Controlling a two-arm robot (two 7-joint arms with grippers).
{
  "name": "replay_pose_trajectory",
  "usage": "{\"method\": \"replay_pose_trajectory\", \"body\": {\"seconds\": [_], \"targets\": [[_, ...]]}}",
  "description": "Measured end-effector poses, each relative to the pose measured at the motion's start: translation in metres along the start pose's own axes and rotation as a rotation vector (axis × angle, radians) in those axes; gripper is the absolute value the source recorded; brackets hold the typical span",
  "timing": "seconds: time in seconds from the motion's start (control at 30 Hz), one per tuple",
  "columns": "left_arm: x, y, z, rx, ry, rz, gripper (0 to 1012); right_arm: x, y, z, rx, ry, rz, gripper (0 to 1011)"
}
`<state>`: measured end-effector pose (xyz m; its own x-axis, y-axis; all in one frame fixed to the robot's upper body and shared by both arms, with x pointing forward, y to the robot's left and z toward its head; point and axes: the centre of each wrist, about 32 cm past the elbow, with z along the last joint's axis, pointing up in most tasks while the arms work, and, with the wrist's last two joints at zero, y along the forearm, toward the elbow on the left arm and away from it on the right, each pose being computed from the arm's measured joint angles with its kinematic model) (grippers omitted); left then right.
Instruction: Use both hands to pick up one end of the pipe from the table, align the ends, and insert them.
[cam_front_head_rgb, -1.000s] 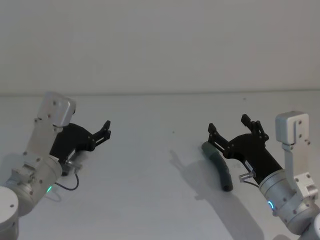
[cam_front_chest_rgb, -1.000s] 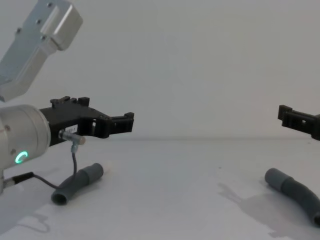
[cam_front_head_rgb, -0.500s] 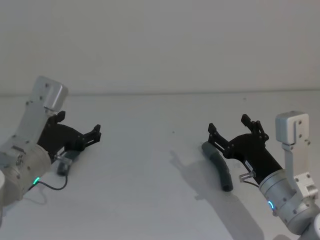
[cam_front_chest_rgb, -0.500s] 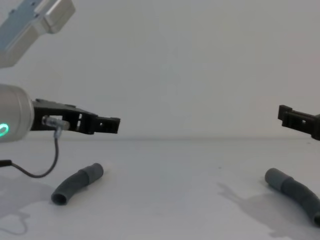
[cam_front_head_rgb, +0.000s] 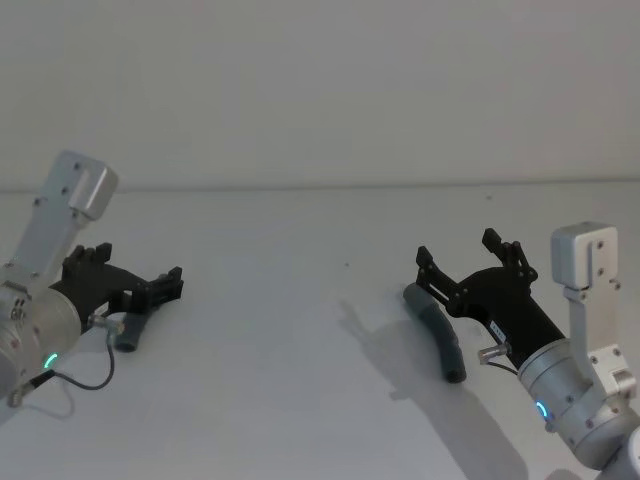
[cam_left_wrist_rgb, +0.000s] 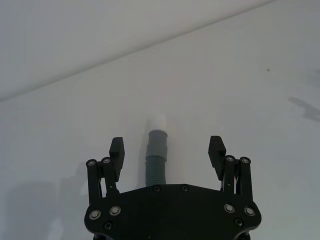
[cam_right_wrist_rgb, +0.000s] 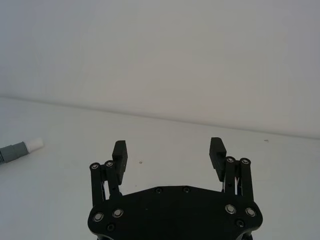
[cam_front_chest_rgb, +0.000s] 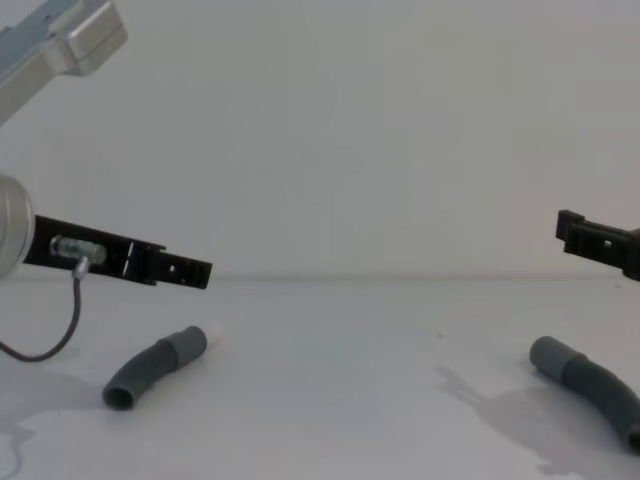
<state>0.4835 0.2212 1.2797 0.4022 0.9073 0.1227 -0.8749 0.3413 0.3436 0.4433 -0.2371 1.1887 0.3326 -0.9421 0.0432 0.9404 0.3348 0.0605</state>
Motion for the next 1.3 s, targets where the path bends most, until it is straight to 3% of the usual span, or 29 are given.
{"method": "replay_pose_trajectory", "body": {"seconds": [0.43,0.7,0.83,1.3], "targets": [[0.0025,0.0012,-0.0042,0.046,0.033,-0.003,1001,0.0,0.0,0.0,0.0,0.0,0.0,1001],[0.009,-0.002,-0.013,0.055,0.052,0.003,1001,0.0,0.0,0.0,0.0,0.0,0.0,1001],[0.0141,-0.007,-0.0195,0.066,0.063,0.003,1001,0.0,0.0,0.0,0.0,0.0,0.0,1001],[0.0268,-0.0247,-0.0291,0.088,0.091,-0.032,1002,0.0,0.0,0.0,0.0,0.0,0.0,1001]]}}
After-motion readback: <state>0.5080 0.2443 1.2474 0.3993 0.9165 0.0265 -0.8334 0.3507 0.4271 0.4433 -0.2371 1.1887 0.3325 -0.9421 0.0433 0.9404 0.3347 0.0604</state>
